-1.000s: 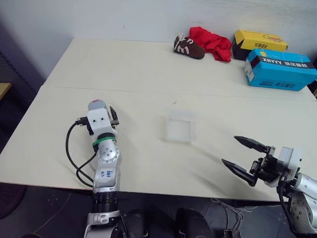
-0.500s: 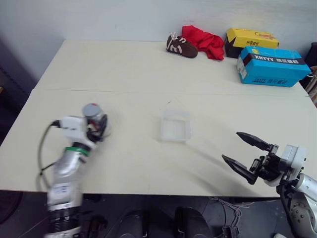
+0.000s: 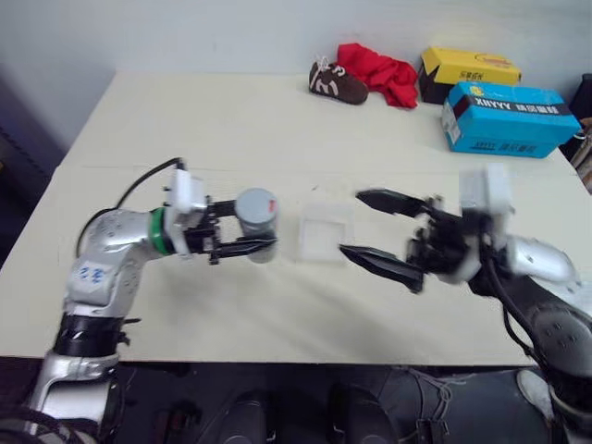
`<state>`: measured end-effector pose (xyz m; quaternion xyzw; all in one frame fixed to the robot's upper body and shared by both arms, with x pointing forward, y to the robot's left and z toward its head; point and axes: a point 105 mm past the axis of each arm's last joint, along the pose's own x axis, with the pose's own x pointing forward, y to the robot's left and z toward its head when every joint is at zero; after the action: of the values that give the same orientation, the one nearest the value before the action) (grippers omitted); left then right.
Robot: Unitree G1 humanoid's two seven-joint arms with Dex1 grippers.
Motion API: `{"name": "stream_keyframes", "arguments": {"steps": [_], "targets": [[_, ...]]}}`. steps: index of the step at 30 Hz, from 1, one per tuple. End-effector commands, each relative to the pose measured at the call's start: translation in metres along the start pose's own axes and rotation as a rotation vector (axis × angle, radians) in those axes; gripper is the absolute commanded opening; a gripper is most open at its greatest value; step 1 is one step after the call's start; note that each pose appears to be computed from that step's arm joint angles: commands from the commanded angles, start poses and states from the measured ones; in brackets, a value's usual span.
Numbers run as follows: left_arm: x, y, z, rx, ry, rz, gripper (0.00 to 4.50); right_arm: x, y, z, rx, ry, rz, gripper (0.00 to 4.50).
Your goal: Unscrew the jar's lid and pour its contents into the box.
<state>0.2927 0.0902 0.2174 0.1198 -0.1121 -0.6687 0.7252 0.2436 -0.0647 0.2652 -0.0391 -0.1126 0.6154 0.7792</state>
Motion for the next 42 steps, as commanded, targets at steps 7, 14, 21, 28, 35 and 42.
{"name": "stream_keyframes", "arguments": {"steps": [7,14,21,28,35,42], "targets": [[0.018,0.0,0.01,0.054,-0.057,-0.024,2.35,0.032,-0.011,0.006,-0.041,0.009,-0.012,4.5],[0.022,-0.005,0.008,0.048,-0.067,-0.01,2.35,0.036,-0.008,-0.002,-0.049,0.033,0.005,4.5],[0.022,-0.004,0.008,0.044,-0.073,0.007,2.35,0.034,-0.009,-0.009,-0.045,0.043,0.011,3.29],[0.023,-0.006,0.011,0.049,-0.079,-0.028,2.35,0.031,-0.009,-0.008,-0.042,0.035,0.055,2.51],[0.022,-0.029,0.015,0.031,-0.074,-0.267,2.35,0.014,0.01,0.001,-0.017,0.09,0.396,2.51],[0.028,-0.043,0.02,0.047,-0.09,-0.353,2.35,0.016,-0.003,0.003,-0.055,0.096,0.435,2.51]]}}
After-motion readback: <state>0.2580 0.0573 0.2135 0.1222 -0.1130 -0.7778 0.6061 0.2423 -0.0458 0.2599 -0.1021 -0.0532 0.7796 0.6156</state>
